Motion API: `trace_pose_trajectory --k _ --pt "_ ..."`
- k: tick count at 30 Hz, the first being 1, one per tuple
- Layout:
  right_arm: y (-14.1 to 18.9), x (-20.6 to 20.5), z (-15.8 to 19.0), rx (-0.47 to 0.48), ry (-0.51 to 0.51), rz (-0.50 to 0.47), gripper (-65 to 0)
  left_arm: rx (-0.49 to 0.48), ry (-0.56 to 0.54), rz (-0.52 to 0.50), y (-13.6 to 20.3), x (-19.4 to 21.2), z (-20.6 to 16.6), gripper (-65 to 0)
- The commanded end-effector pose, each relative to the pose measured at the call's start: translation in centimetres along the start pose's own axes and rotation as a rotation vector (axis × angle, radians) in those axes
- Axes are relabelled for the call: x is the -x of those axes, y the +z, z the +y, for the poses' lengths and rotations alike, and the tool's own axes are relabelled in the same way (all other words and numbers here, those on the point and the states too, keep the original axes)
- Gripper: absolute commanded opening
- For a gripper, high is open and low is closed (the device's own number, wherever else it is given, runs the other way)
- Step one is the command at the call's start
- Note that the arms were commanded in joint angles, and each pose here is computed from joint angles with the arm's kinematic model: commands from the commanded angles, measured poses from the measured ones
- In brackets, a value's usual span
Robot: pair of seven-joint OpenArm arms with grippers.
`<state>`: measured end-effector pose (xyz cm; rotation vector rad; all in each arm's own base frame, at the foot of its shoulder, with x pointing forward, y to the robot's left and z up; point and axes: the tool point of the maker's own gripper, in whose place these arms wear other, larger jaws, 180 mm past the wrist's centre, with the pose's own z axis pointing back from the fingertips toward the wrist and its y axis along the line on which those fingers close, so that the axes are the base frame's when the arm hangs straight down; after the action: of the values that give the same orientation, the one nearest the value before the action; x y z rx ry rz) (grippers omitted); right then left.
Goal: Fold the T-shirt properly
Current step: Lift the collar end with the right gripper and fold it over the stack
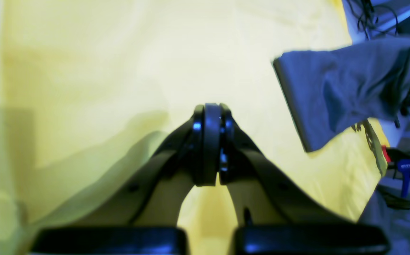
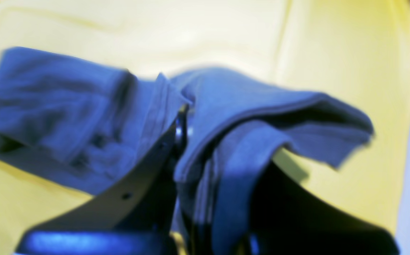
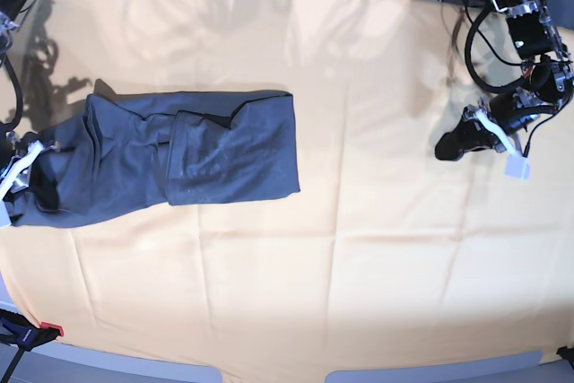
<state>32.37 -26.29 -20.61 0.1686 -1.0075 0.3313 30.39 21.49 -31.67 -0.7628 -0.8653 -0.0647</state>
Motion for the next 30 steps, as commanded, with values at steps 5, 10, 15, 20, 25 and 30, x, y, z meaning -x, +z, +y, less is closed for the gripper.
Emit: trace_pose_trajectory --k 5,10,15,20,25,30 --pt "0.1 -2.3 8.8 -0.298 -0.013 -0.225 -65.0 0.007 -0.013 -0.028 0.7 -0.6 -0.2 -65.0" --pt "-1.9 -2.2 14.7 -0.465 -0.058 -0.262 -65.0 0.008 -0.012 -0.028 0.7 -0.6 -0.2 -65.0" --pt "-4.9 -1.8 19.1 -0.489 -0.013 -0.228 -65.0 0.011 -0.011 -0.031 0.7 -0.7 -0.3 -65.0" --pt "-6.6 -1.2 23.1 -0.525 0.064 -0.191 -65.0 0.007 -0.002 -0.02 0.8 -0.1 -0.2 -65.0" --pt "-7.3 -1.6 26.3 -0.558 0.113 -0.197 -65.0 0.0 0.018 -0.007 0.8 0.4 0.0 -65.0" --pt "-8.8 -0.7 29.7 -0.672 0.101 -0.156 -40.1 -0.005 0.03 -0.007 0.9 0.4 0.0 -65.0"
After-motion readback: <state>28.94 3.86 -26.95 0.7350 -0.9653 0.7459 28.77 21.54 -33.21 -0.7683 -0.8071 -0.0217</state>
